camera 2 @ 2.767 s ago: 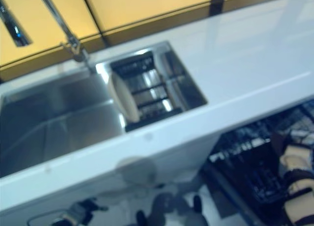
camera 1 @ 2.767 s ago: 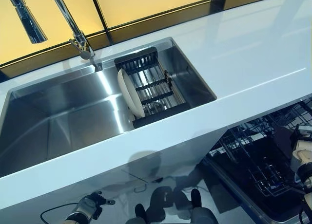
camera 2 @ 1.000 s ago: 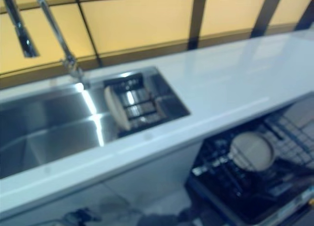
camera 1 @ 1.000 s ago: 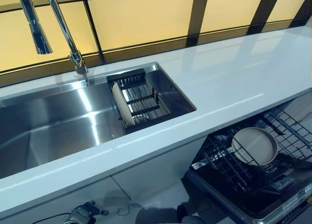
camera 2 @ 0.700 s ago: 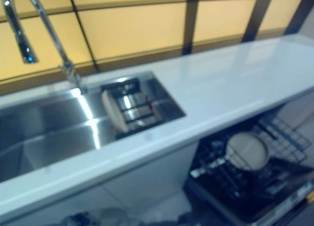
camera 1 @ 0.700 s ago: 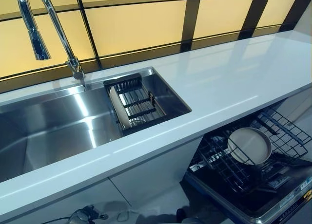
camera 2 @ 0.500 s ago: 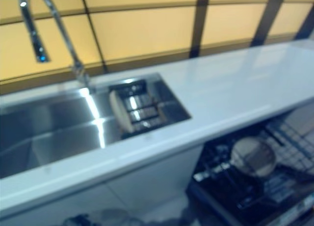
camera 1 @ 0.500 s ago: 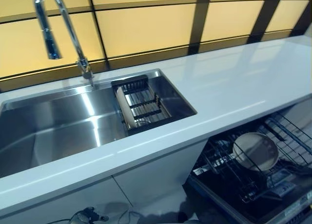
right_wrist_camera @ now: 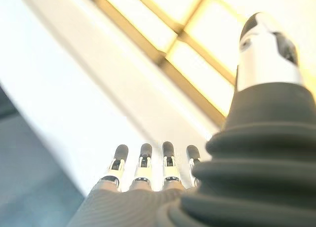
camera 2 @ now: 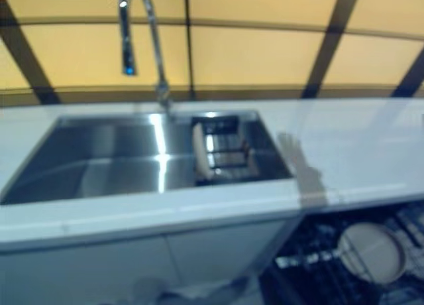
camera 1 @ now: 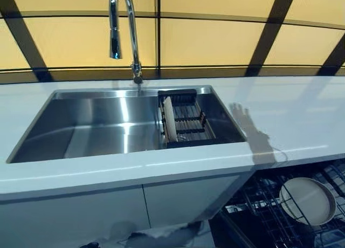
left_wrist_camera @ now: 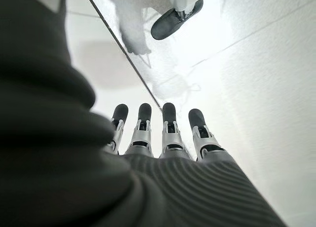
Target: Take plates into dishwasher
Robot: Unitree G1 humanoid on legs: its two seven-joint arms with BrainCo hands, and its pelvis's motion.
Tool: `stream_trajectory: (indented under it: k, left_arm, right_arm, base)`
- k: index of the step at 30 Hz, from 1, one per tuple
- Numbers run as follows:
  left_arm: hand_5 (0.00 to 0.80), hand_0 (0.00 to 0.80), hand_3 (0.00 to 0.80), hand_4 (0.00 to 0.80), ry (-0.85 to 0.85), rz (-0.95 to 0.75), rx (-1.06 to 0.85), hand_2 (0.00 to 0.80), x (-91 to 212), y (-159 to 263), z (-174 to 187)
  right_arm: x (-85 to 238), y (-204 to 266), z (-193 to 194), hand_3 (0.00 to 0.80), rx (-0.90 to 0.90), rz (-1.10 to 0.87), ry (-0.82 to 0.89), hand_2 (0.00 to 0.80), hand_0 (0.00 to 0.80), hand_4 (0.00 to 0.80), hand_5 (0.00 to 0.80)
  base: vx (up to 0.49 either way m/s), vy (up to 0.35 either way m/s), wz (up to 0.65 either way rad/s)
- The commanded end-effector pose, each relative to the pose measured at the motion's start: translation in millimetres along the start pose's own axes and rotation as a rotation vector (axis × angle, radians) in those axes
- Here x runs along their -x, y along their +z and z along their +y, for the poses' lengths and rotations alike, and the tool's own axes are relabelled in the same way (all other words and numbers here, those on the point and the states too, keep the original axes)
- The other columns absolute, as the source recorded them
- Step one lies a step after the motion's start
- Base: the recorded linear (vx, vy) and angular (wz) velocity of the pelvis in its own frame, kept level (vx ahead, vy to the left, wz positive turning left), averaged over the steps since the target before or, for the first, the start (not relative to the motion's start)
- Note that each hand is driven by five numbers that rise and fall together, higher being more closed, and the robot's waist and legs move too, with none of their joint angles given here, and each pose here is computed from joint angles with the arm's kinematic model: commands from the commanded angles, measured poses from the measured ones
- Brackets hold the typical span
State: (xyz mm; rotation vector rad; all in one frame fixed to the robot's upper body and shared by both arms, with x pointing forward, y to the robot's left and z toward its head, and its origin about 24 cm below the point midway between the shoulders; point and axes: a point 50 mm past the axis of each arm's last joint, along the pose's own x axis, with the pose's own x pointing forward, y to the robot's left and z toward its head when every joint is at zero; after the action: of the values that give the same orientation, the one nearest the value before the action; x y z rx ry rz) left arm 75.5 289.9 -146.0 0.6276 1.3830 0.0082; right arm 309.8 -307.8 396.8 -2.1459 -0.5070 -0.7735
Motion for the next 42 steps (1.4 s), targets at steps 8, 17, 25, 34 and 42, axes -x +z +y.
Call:
stream_trajectory:
  k: [8,17,25,34,42]
  left_arm:
    - [0.0,0.0,0.0,0.0,0.066,-0.007,0.041,0.0,0.2,6.4,36.1]
    - [0.0,0.0,0.0,0.0,0.069,-0.028,0.05,0.0,0.3,16.4,38.1]
    - [0.0,0.0,0.0,0.0,0.087,-0.039,0.073,0.0,0.6,22.4,40.7]
    - [0.0,0.0,0.0,0.0,0.08,-0.045,0.089,0.0,0.9,26.3,41.9]
    - [0.0,0.0,0.0,0.0,0.092,-0.083,0.112,0.0,2.3,39.2,48.9]
  right_arm:
    - [-13.8,33.5,-36.1,0.0,0.089,-0.281,-0.109,0.0,0.0,0.0,0.0]
    - [-7.6,68.4,-23.3,0.0,0.045,-0.429,-0.085,0.0,0.0,0.0,0.0]
    - [-4.2,88.9,-22.0,0.0,0.006,-0.5,-0.093,0.0,0.0,0.0,0.0]
    - [1.6,104.7,-15.0,0.0,-0.023,-0.539,-0.044,0.0,0.0,0.0,0.0]
    - [-0.9,117.3,-19.4,0.0,-0.024,-0.557,-0.046,0.0,0.0,0.0,0.0]
  base:
    - [0.026,0.025,0.1]
    - [-0.025,0.004,0.07]
    - [-0.041,0.002,0.09]
    - [-0.021,0.008,0.07]
    - [-0.061,0.0,0.06]
